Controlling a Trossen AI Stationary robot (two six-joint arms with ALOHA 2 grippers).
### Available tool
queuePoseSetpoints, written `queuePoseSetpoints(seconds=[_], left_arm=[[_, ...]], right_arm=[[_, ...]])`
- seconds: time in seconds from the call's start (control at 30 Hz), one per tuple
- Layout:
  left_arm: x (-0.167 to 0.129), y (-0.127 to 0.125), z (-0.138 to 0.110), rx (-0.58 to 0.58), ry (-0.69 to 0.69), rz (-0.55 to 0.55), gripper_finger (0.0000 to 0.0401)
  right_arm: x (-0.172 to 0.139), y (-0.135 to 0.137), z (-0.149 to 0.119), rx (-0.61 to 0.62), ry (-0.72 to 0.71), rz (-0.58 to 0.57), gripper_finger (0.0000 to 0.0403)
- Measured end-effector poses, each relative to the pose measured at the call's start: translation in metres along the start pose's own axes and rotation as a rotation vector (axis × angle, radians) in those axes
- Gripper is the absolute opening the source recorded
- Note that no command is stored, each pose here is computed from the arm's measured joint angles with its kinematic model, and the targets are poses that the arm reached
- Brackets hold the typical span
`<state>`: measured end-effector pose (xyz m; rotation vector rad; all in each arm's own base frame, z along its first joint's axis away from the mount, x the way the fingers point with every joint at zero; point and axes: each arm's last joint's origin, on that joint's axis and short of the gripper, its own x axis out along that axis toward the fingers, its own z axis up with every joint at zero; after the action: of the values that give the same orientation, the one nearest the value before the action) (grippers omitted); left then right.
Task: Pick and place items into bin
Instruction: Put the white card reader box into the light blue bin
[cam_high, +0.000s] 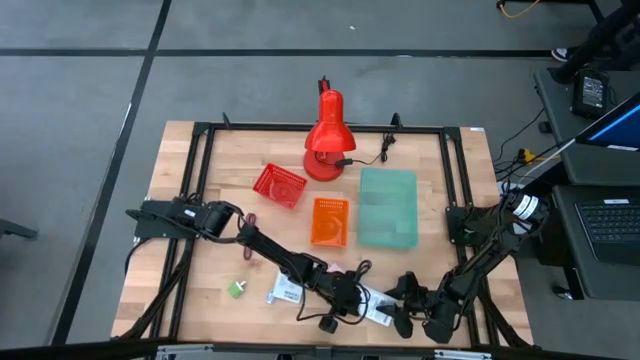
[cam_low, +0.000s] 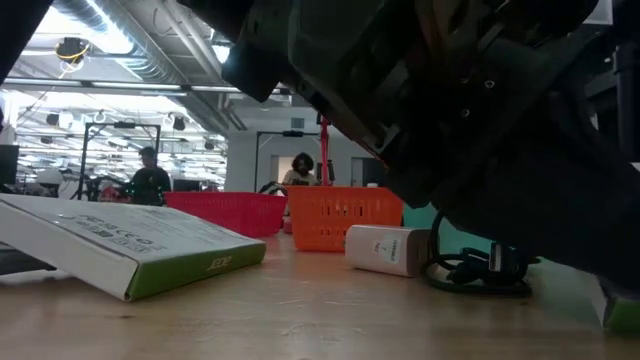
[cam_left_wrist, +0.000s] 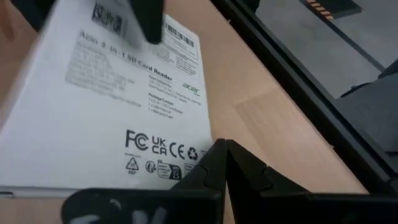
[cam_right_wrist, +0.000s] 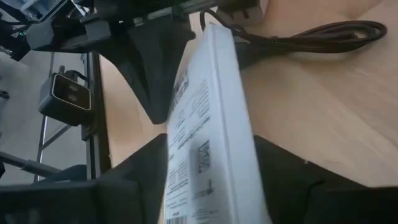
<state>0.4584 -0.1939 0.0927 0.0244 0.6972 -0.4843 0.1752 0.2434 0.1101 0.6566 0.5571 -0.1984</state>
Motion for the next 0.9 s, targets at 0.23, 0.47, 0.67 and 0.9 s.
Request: queuePoseSetpoints(seconds=[0.23, 0.47, 0.67, 0.9], left_arm=[[-0.011, -0.003, 0.007, 0.054, 0.013, -0.007, 0.0003], [-0.036, -0.017, 0.035, 0.158, -0.053, -0.024, 0.0003], [-0.064, -0.030, 0.061, 0.249, -0.121, -0.036, 0.0003], [-0.105, -0.041, 0.082, 0.314, -0.114, -0.039, 0.0002]], right_arm=[[0.000, 0.002, 0.001, 0.022, -0.002, 0.013, 0.0057], [0.000, 0.003, 0.002, 0.025, -0.004, 0.015, 0.0031], [-0.001, 0.003, 0.001, 0.020, -0.005, 0.016, 0.0026], [-0.009, 0.005, -0.001, -0.046, -0.043, 0.025, 0.0026]])
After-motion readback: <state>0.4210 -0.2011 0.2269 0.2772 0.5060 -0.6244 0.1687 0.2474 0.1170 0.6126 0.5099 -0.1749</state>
